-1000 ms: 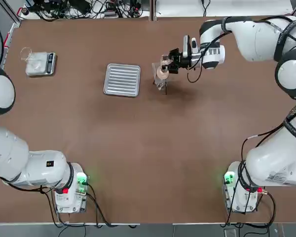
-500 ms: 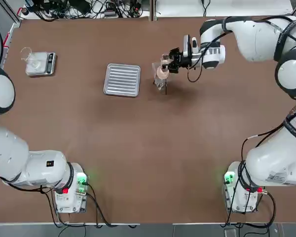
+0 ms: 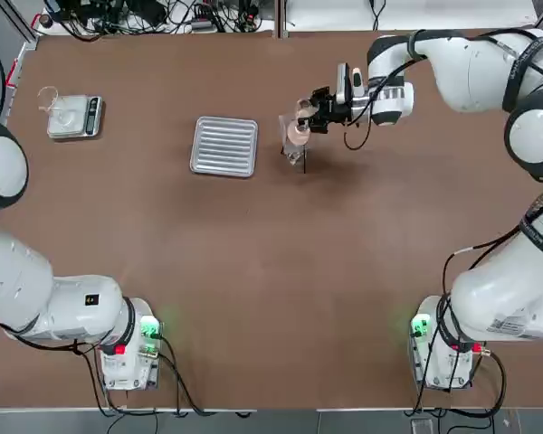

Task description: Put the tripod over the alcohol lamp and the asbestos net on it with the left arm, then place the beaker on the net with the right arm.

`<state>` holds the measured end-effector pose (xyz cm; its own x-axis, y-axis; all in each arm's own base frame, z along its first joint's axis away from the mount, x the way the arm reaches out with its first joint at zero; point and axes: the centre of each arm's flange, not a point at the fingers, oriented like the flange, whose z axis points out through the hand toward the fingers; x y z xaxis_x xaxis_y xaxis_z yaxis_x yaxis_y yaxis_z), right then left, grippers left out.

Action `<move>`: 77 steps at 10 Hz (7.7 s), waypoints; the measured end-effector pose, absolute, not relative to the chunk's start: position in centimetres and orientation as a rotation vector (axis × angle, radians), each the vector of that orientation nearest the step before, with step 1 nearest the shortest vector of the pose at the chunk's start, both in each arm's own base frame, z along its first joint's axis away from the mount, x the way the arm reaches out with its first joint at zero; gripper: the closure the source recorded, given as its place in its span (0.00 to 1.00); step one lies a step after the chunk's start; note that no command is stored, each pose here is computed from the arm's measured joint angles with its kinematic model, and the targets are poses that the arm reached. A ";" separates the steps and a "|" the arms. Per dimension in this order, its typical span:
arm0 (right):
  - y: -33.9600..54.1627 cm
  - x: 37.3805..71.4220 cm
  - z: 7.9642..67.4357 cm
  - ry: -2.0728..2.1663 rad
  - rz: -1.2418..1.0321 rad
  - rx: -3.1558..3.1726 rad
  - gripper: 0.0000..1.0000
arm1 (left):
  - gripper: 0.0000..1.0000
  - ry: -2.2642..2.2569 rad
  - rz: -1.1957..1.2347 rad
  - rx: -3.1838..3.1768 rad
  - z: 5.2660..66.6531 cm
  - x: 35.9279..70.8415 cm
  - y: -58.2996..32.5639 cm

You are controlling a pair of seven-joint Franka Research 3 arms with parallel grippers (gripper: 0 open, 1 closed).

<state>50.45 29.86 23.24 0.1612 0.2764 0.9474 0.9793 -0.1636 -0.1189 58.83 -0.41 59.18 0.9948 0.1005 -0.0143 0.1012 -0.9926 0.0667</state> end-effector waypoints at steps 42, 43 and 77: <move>9.0 61.1 38.8 -1.176 -1.133 -2.080 0.00 | 0.00 0.118 -0.021 3.059 59.8 58.7 -1.2; 8.7 61.7 39.9 -1.152 -1.117 -2.109 0.00 | 0.00 0.118 -0.021 3.059 59.8 58.7 -1.2; 3.2 64.7 58.6 -0.341 -0.326 -2.975 0.00 | 0.00 0.130 -0.022 3.059 59.8 58.7 -0.7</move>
